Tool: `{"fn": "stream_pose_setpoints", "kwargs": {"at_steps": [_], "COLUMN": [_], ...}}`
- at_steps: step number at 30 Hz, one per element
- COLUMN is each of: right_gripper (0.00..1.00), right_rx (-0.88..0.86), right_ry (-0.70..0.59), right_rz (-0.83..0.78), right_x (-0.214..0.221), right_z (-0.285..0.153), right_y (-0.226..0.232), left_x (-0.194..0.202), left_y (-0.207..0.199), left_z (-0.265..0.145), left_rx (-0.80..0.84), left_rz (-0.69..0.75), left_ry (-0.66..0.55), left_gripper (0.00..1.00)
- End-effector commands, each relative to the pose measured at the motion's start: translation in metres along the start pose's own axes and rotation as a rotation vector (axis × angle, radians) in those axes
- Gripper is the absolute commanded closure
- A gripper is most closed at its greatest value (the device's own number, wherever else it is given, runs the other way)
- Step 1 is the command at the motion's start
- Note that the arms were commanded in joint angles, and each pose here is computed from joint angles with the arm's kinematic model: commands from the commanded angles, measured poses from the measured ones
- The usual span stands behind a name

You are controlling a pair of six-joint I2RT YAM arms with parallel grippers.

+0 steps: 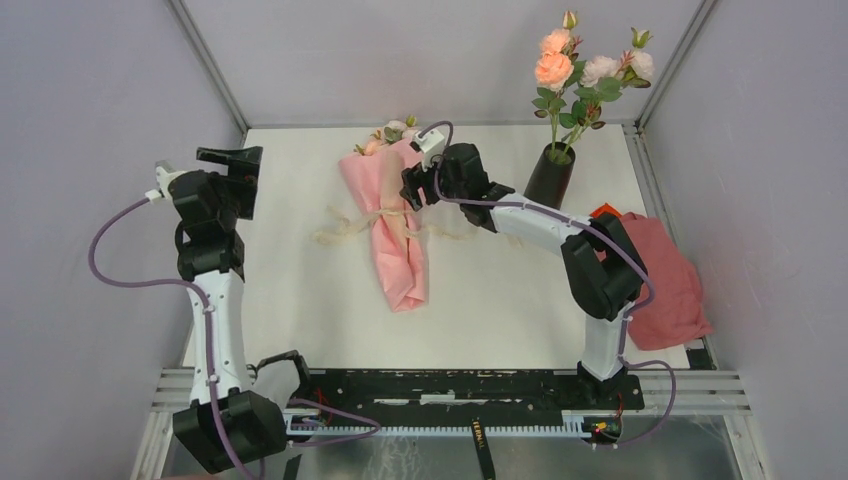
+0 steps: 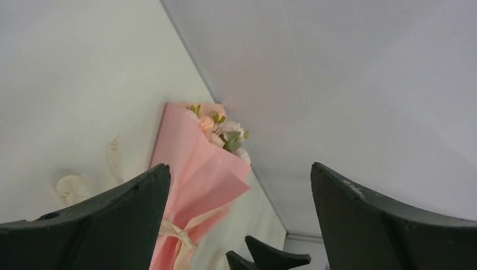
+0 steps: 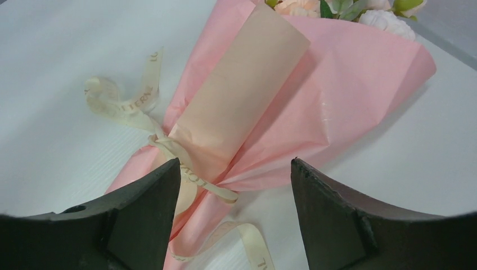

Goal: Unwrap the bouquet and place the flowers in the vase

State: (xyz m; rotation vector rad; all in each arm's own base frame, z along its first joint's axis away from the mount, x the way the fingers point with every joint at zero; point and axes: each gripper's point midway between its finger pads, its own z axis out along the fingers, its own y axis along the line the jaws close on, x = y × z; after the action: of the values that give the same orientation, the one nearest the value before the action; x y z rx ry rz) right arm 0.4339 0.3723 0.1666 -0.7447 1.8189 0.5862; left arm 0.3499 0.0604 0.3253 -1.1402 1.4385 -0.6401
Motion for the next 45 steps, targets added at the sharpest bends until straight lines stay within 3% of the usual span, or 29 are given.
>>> {"fn": "stream_pose_setpoints", "kwargs": {"at_steps": [1,6,8,14,16,24,25,28,33,35,45], "right_gripper": [0.23,0.23,0.24,0.31,0.36,0.36,0.39,0.65,0.95,1.0,1.0], "right_rx": [-0.022,-0.022,-0.026,-0.045,-0.052,-0.036,-0.028,-0.018,-0.016,-0.02,-0.035], "right_ry": [-0.012,0.036,0.048,0.076,0.089,0.111,0.111,0.111,0.11,0.104,0.093], "right_rz": [-0.024,-0.016,-0.011,0.005,0.011,0.007,0.006,0.005,0.01,0.009,0.022], "right_x": [0.004,0.03,0.036,0.048,0.054,0.063,0.064,0.063,0.062,0.059,0.056], "right_z": [-0.005,-0.001,0.001,0.014,0.018,0.02,0.02,0.021,0.021,0.018,0.013], "right_y": [0.013,0.016,0.017,0.019,0.02,0.017,0.014,0.012,0.011,0.013,0.017], "left_x": [0.038,0.142,0.168,0.181,0.187,0.231,0.234,0.239,0.247,0.253,0.285], "left_y": [-0.03,-0.028,-0.021,0.008,0.019,0.065,0.071,0.083,0.087,0.084,0.029], "left_z": [0.005,0.019,0.021,0.036,0.041,0.056,0.057,0.061,0.072,0.08,0.125], "left_rx": [0.161,0.195,0.173,0.094,0.074,0.034,0.025,0.006,-0.001,-0.002,0.072], "left_rz": [0.168,0.263,0.332,0.436,0.448,0.505,0.509,0.533,0.559,0.575,0.605], "left_ry": [0.13,0.354,0.357,0.308,0.321,0.425,0.43,0.434,0.442,0.451,0.476], "left_gripper": [0.0,0.0,0.0,0.0,0.0,0.02,0.02,0.02,0.01,0.0,0.0]}}
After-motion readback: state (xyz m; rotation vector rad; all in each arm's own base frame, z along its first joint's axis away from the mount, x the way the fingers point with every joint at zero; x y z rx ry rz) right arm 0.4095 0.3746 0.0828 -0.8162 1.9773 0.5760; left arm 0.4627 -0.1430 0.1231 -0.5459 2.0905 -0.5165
